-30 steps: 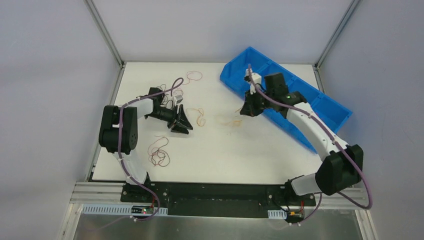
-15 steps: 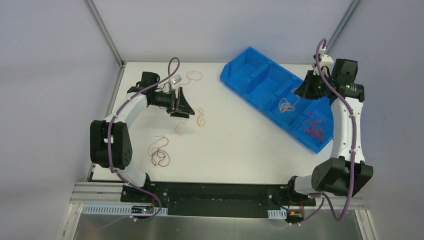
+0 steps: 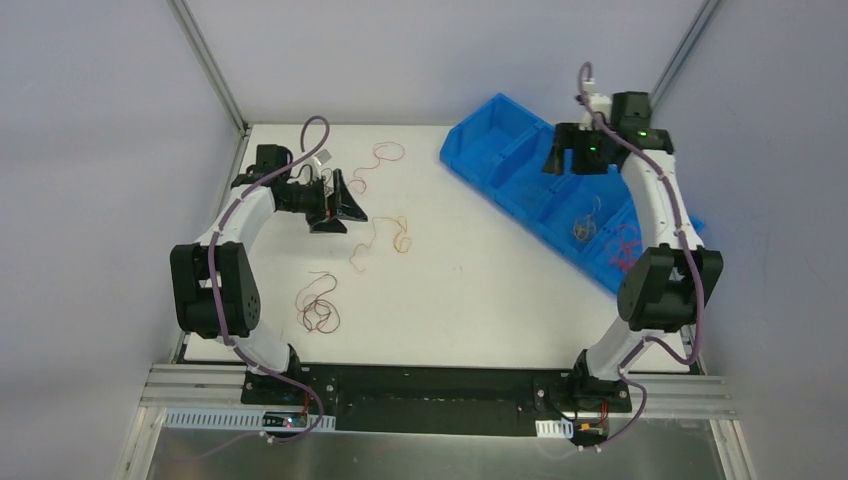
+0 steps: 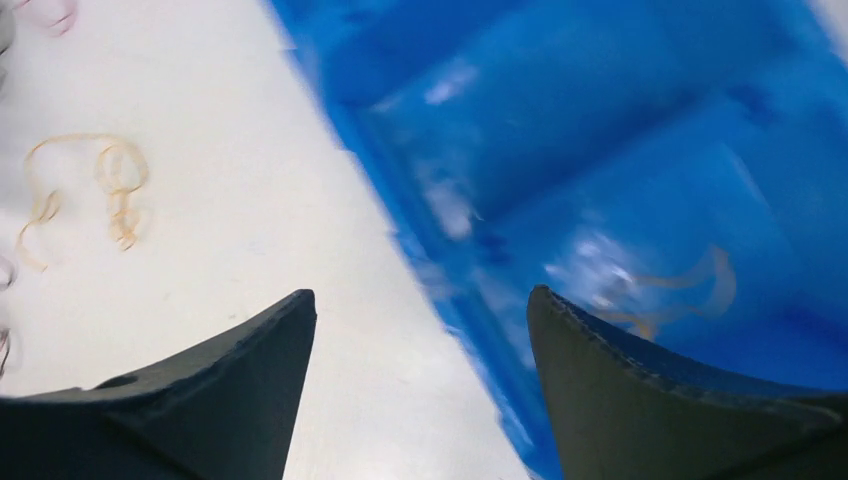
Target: Untangle the cables
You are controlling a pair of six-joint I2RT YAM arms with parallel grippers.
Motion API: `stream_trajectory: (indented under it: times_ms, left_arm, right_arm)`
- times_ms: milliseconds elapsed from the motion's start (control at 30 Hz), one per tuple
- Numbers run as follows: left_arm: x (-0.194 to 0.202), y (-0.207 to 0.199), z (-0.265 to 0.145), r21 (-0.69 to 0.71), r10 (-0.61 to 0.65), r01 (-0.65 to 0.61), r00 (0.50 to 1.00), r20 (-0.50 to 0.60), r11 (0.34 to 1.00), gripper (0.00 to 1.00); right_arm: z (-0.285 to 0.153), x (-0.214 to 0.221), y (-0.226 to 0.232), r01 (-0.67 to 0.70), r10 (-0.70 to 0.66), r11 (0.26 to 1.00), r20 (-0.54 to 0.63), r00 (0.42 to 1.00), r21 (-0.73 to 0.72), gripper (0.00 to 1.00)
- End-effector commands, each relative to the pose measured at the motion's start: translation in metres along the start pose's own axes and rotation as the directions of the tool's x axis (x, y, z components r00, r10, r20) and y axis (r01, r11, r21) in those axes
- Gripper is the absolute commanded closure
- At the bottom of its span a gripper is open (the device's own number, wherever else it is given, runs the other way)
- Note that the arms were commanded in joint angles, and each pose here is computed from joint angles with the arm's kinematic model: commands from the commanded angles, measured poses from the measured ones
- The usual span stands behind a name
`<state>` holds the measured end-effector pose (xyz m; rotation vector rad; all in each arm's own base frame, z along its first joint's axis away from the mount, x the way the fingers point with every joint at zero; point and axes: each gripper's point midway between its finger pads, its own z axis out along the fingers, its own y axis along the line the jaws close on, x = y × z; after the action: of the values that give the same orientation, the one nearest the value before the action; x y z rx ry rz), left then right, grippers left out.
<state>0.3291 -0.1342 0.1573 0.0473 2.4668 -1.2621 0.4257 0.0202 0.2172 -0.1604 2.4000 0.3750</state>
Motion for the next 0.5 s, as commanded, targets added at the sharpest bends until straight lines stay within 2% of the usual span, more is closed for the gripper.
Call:
stream_trajectory:
  times_ms: [0,100,233,333,467]
  left_arm:
    - [-0.014,0.018,-0.028,-0.161,0.059,-0.043,0.994,0.092,0.986,0.01]
    - [-0.016,0.035,-0.039,-0.242,0.054,-0.023,0.991,0.126,0.97,0.01]
    - [-0.015,0.046,-0.052,-0.246,-0.006,0.047,0.986,0.164,0.968,0.04]
    - [-0.01,0.053,-0.059,-0.258,-0.027,0.073,0.984,0.178,0.963,0.05]
    - [-0.005,0.054,-0.065,-0.273,-0.028,0.081,0.981,0.193,0.959,0.05]
  right_arm:
    - [0.031,-0.011,0.125,0.142,-0.136,0.962,0.04,0.99,-0.234,0.17]
    - [0.066,0.006,0.184,0.131,-0.145,0.934,-0.016,0.989,-0.331,0.15]
    - [0.108,0.026,0.245,0.076,-0.111,0.931,-0.08,0.991,-0.358,0.14]
    - [0.134,0.038,0.281,0.012,-0.044,0.958,-0.106,0.993,-0.285,0.1]
    - [0.163,0.055,0.302,-0.008,0.004,0.999,-0.097,0.995,-0.041,0.03]
